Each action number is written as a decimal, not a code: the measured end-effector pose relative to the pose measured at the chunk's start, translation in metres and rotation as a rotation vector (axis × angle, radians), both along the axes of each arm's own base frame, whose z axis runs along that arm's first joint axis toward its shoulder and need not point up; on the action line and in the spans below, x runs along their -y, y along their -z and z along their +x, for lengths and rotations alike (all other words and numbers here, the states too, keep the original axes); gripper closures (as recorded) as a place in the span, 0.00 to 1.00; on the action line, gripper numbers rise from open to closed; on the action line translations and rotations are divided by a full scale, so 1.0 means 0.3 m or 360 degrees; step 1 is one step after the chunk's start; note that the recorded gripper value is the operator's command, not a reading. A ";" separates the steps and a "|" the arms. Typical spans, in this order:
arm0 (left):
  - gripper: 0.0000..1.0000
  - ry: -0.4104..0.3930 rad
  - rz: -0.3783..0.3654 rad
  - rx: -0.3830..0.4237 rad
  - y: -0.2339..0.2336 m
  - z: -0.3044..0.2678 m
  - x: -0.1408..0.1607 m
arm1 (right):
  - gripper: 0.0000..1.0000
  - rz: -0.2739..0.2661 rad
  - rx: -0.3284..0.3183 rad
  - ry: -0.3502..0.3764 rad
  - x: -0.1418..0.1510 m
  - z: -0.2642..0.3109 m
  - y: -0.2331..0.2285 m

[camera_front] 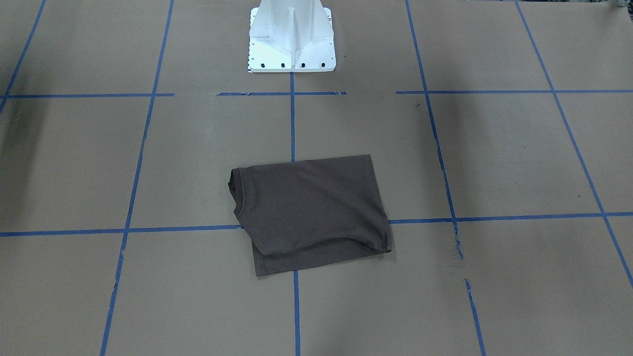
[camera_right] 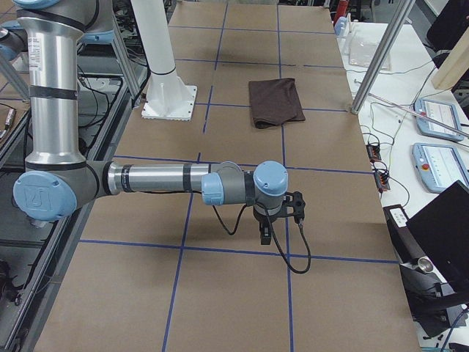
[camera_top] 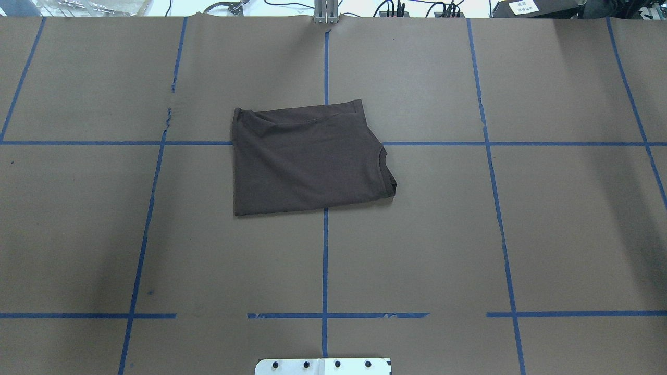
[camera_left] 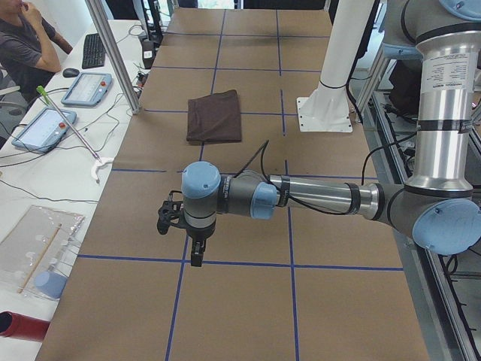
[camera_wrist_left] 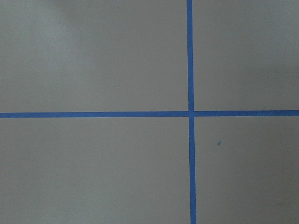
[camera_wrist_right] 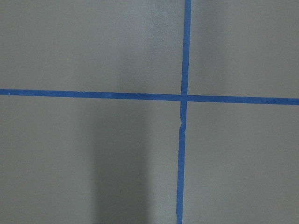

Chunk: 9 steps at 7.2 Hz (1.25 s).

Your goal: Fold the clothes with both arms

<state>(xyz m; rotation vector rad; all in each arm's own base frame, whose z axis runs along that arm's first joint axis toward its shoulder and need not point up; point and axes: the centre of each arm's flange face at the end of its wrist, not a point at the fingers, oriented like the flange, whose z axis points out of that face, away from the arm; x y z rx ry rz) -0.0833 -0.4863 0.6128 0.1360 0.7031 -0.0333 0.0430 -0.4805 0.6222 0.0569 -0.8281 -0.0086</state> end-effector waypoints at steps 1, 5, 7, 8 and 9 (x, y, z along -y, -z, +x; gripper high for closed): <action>0.00 0.0000 0.0005 0.0002 0.000 -0.001 0.000 | 0.00 -0.0002 0.0000 0.0001 0.000 0.000 -0.003; 0.00 -0.0072 0.0062 0.0016 -0.002 -0.001 -0.002 | 0.00 -0.0005 0.0001 0.0002 0.001 0.000 -0.007; 0.00 -0.0091 0.0072 0.0014 -0.004 0.000 -0.002 | 0.00 0.0001 0.0000 0.0004 0.002 0.000 -0.005; 0.00 -0.0092 0.0072 0.0011 -0.004 0.000 -0.003 | 0.00 0.0004 0.0000 0.0006 0.002 0.000 -0.005; 0.00 -0.0092 0.0072 0.0008 -0.004 0.001 -0.002 | 0.00 0.0005 -0.0001 0.0007 0.002 0.000 -0.005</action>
